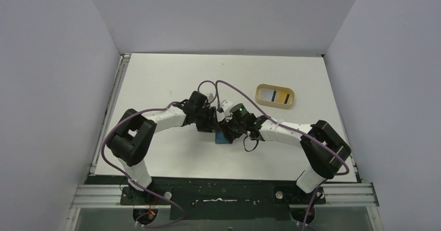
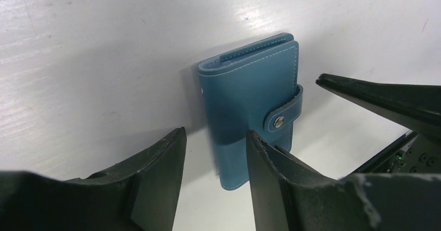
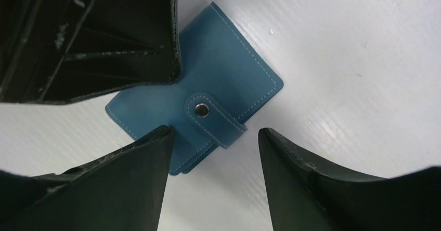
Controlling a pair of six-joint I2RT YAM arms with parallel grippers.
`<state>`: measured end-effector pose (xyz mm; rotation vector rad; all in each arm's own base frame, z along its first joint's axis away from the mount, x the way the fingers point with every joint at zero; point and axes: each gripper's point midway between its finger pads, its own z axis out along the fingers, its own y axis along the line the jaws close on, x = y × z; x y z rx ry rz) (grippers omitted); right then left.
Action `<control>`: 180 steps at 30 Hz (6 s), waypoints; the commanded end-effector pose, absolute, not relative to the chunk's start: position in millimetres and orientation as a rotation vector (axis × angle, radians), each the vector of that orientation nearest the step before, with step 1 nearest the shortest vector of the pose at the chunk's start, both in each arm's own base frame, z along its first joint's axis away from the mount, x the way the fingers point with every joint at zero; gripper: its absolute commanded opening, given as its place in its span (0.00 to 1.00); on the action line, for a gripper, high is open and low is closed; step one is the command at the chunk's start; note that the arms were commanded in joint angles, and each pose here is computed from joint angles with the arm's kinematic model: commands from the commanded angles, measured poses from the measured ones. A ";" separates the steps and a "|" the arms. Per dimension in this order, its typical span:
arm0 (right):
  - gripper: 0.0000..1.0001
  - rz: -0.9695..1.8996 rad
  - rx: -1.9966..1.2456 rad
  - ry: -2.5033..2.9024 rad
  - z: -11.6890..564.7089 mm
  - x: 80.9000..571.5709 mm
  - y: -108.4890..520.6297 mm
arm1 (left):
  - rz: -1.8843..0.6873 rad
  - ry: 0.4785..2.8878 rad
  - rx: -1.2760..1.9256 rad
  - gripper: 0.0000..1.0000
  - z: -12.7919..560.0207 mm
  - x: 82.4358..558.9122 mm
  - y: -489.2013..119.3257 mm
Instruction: Take the credit cards out of the card holder
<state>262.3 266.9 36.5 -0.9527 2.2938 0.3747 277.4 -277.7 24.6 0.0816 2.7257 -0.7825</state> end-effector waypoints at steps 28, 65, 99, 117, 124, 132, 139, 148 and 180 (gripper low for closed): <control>0.00 0.683 -0.605 2.132 67.9 312.0 270.4 | -0.748 2.720 0.053 0.00 11.4 292.5 -286.8; 0.69 0.634 -0.444 2.165 75.7 314.7 240.6 | -0.617 2.725 0.011 0.00 -5.1 293.3 -272.8; 0.00 0.201 -0.449 2.262 37.5 321.8 223.7 | -0.588 2.723 -0.004 0.00 -1.9 285.8 -263.0; 0.00 0.321 -0.413 2.160 118.9 321.6 225.1 | -0.734 2.633 -0.075 0.68 43.8 287.5 -273.7; 0.00 0.367 -0.419 2.144 131.0 318.1 230.8 | -1.014 2.531 -0.235 0.69 65.7 289.2 -301.2; 0.00 0.388 -0.437 2.114 153.0 311.2 234.5 | -1.206 2.443 -0.437 0.69 75.6 291.3 -313.9; 0.00 0.384 -0.443 2.119 150.6 310.0 233.7 | -1.300 2.420 -0.497 0.69 73.3 293.7 -323.0; 0.00 0.340 -0.397 2.176 119.6 311.7 224.9 | -1.363 2.444 -0.566 0.69 46.1 292.8 -334.5; 0.72 0.090 -0.013 2.351 66.8 334.6 130.4 | -1.172 2.505 -0.396 0.63 48.9 307.6 -347.7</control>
